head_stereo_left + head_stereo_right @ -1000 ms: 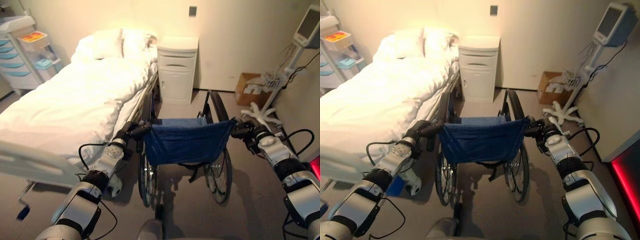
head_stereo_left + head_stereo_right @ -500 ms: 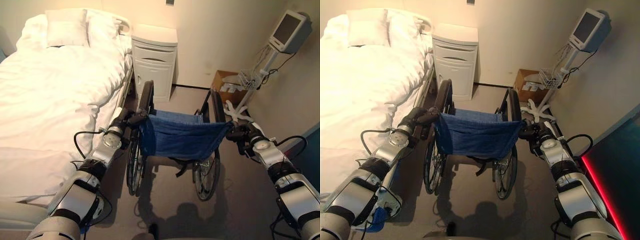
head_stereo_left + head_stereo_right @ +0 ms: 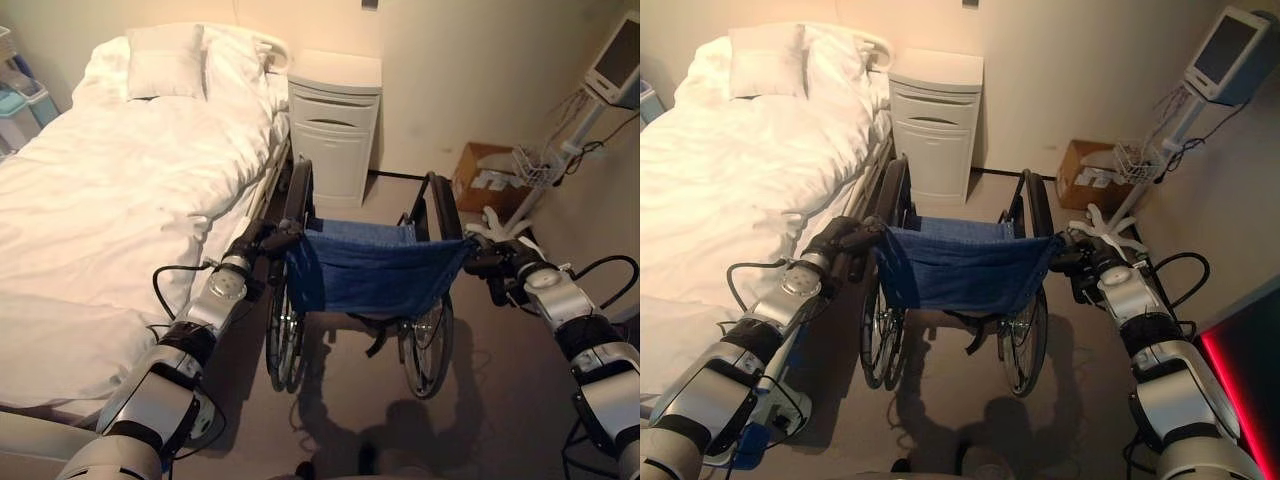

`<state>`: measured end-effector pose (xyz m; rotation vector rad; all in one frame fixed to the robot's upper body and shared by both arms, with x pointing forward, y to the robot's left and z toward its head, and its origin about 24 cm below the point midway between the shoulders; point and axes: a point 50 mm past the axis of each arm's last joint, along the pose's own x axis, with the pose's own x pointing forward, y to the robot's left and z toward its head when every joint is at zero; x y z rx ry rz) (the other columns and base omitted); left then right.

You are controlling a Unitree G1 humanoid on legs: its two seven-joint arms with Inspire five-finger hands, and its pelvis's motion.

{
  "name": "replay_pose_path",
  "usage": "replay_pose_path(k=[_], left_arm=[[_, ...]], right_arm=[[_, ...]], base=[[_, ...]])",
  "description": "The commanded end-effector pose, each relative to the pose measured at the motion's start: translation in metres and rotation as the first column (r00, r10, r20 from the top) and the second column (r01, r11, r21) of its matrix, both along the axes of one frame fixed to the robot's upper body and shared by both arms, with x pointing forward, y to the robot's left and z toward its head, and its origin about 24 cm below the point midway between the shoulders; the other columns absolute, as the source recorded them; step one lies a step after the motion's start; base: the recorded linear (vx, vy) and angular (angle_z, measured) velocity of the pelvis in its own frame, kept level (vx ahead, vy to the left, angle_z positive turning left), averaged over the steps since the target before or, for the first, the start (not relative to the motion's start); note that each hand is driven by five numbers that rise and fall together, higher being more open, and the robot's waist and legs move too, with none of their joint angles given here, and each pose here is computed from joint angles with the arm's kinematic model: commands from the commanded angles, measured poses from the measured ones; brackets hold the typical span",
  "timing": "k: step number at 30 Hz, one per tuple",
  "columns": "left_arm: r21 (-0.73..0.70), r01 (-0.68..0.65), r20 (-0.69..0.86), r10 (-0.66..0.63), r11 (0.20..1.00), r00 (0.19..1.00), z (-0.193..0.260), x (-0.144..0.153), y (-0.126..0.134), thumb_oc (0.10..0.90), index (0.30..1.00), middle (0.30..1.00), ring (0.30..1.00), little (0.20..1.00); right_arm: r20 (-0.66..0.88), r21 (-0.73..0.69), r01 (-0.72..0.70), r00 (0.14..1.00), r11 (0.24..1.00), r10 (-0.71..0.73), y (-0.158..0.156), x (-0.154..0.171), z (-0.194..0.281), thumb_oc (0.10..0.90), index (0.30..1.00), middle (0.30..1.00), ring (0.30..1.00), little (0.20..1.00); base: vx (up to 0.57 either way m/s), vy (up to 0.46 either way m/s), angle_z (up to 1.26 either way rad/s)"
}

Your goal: Push the wheelchair next to the bed

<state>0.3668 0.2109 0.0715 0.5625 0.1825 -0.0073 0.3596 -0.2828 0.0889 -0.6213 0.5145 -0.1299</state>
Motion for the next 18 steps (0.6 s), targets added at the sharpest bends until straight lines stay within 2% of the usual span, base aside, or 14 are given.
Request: replay_pose_path(k=[1,6,9,15,18], left_arm=[[0.125,0.051,-0.016,-0.050,0.991,0.999,-0.016,-0.010,0.000,0.400,0.300,0.300,0.300,0.300],[0.124,0.054,-0.011,-0.053,0.991,0.999,-0.017,-0.011,0.005,0.400,0.300,0.300,0.300,0.300],[0.124,0.041,-0.033,-0.037,0.991,0.999,-0.022,-0.015,0.009,0.400,0.300,0.300,0.300,0.300],[0.044,-0.027,-0.077,0.030,0.999,0.997,-0.029,-0.022,0.020,0.400,0.300,0.300,0.300,0.300],[0.024,-0.036,-0.094,0.038,0.999,0.995,-0.041,-0.030,0.018,0.400,0.300,0.300,0.300,0.300]], right_arm=[[-0.186,0.158,-0.147,0.967,0.976,0.176,0.046,-0.013,-0.057,0.400,0.300,0.300,0.300,0.300],[-0.145,0.144,-0.161,0.973,0.976,0.182,0.053,-0.010,-0.057,0.400,0.300,0.300,0.300,0.300],[-0.140,0.114,-0.192,0.968,0.975,0.207,0.059,-0.009,-0.056,0.400,0.300,0.300,0.300,0.300],[-0.096,0.069,-0.276,0.955,0.959,0.282,0.058,-0.006,-0.048,0.400,0.300,0.300,0.300,0.300],[-0.076,0.094,-0.263,0.960,0.960,0.271,0.053,-0.013,-0.058,0.400,0.300,0.300,0.300,0.300]], base=[[0.35,-0.134,0.24],[0.36,0.036,0.03],[0.57,0.228,-0.50],[0.28,0.200,-0.78],[0.18,0.040,-0.04]])
